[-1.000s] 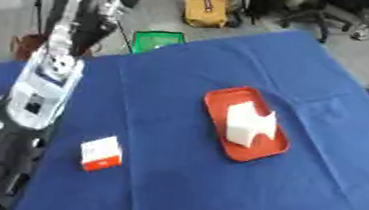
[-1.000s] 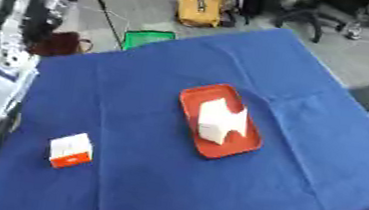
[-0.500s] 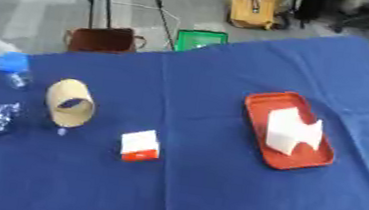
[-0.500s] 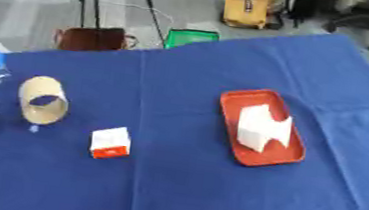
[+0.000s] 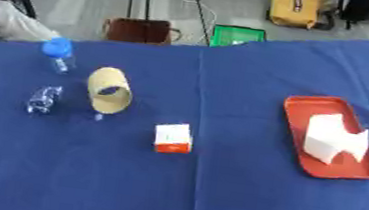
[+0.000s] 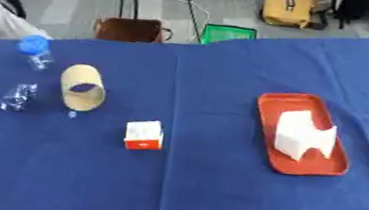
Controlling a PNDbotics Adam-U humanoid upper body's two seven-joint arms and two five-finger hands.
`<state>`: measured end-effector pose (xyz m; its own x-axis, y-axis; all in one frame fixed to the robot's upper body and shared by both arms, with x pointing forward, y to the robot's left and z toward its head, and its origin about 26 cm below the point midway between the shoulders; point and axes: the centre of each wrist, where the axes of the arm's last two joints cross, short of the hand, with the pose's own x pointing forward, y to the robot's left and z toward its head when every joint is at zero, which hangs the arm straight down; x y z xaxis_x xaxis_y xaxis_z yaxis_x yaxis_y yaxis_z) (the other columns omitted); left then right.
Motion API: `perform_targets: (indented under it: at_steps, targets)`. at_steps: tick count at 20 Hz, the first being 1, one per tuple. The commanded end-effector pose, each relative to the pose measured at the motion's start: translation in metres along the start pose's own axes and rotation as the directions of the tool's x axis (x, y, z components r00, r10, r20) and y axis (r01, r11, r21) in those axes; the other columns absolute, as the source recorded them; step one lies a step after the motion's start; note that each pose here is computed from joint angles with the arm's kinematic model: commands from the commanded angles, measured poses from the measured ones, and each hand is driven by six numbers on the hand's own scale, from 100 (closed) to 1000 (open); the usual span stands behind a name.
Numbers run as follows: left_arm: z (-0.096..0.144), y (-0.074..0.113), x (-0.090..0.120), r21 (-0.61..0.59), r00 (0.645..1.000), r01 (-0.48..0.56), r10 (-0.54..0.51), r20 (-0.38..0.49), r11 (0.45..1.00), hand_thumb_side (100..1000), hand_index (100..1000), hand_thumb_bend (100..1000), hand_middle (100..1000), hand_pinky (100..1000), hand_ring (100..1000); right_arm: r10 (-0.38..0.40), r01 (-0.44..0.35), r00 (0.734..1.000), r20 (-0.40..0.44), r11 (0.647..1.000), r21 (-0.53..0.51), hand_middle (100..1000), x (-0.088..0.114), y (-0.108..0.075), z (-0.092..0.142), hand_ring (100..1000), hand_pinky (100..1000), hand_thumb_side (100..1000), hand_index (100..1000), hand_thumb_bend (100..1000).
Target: Pick up objects on the table and place them in the box.
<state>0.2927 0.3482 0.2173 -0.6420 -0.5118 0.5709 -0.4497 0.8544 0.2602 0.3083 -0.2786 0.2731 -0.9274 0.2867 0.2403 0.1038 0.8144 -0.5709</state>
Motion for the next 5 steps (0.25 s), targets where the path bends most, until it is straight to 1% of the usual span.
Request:
perform_targets:
  at_steps: [1, 5]
  targets:
    - [-0.004, 0.0057, 0.0079, 0.013, 0.999, 0.019, -0.02, 0.028, 1.0, 794, 919, 734, 849, 606, 749, 0.025, -0.025, 0.999, 0.033, 1.0, 0.005, 745, 0.0066, -0.0062, -0.0066, 736, 607, 470, 842, 412]
    - [-0.0028, 0.005, 0.0075, 0.007, 1.0, 0.02, -0.02, 0.019, 1.0, 788, 918, 732, 848, 605, 749, 0.022, -0.022, 0.999, 0.029, 1.0, 0.004, 748, 0.0064, -0.0054, -0.0061, 736, 607, 470, 843, 411]
